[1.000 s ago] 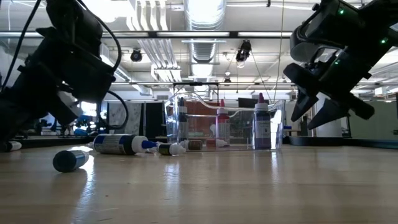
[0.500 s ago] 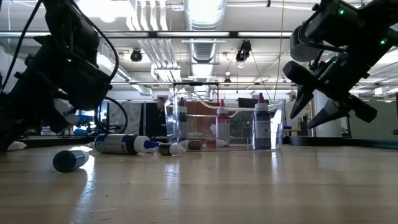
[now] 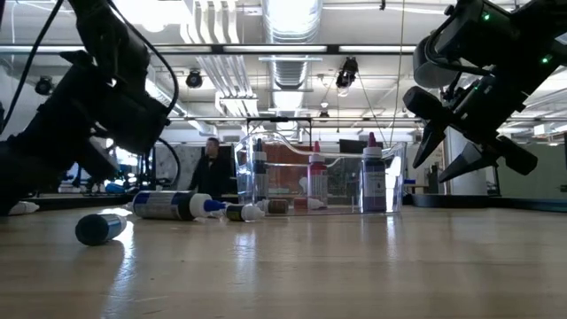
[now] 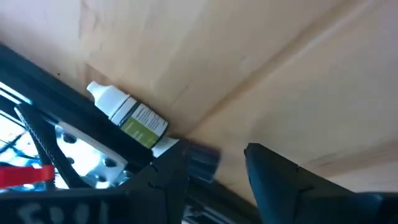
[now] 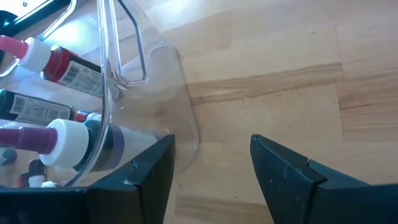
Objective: Pick & Place food coloring
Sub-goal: Put the bottom small purple food coloring bottle into the transparent container
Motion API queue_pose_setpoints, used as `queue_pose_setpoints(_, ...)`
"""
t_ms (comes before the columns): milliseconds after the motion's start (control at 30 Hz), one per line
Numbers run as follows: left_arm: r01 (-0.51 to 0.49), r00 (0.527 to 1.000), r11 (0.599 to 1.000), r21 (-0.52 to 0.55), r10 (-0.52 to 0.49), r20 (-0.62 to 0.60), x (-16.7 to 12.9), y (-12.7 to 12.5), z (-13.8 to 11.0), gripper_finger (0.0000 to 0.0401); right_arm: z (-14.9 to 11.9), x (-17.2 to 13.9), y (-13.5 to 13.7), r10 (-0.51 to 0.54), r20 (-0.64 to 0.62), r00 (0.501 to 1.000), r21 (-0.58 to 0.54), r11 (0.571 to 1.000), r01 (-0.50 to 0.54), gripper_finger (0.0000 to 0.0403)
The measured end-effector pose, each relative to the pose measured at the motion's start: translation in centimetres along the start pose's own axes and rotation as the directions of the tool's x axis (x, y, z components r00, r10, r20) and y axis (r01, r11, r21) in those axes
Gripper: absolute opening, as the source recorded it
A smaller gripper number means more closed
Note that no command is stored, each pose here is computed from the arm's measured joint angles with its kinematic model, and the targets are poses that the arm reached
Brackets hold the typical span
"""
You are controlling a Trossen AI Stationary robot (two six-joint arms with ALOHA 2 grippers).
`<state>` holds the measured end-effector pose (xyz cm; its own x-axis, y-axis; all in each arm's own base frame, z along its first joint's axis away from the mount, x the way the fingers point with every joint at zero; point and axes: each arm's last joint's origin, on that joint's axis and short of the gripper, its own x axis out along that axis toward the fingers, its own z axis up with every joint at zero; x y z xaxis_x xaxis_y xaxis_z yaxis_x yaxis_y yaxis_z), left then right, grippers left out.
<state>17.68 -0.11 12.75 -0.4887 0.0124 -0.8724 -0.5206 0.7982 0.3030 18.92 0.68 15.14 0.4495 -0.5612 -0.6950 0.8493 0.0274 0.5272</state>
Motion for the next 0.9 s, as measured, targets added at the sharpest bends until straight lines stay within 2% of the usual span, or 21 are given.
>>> queue_pose_setpoints(133,0.023,0.999,0.998,-0.055,-0.020,0.044,-1.1,-0.3,0.4,0.0135,0.0,0.0,0.0,0.001,0.012,1.000,-0.002,1.000,-0.001,0.0203)
queue_pose_setpoints(400,0.022,0.996,0.997,-0.077,-0.015,0.086,-2.1,-0.4,0.7,0.0135,0.1,0.0,0.0,-0.001,0.024,1.000,-0.007,1.000,0.001,0.0203)
queue_pose_setpoints(567,0.029,1.000,0.996,0.082,-0.030,0.009,-2.1,-0.4,0.1,0.0135,0.1,0.1,-0.1,-0.003,0.025,1.000,-0.008,1.000,0.003,0.0203)
queue_pose_setpoints(767,-0.072,0.996,0.954,0.290,0.086,-0.035,-2.1,0.4,-0.6,0.0135,0.1,0.2,-0.3,-0.010,0.026,1.000,-0.012,1.000,0.011,0.0203)
queue_pose_setpoints(833,-0.095,0.993,0.940,0.327,0.112,-0.033,-2.1,0.5,-0.7,0.0135,0.1,0.2,-0.4,-0.013,0.027,1.000,-0.012,1.000,0.014,0.0203)
queue_pose_setpoints(900,-0.085,0.993,0.946,0.314,0.105,-0.048,-2.1,0.5,-0.7,0.0135,0.1,0.3,-0.6,-0.016,0.027,1.000,-0.007,1.000,0.016,0.0203)
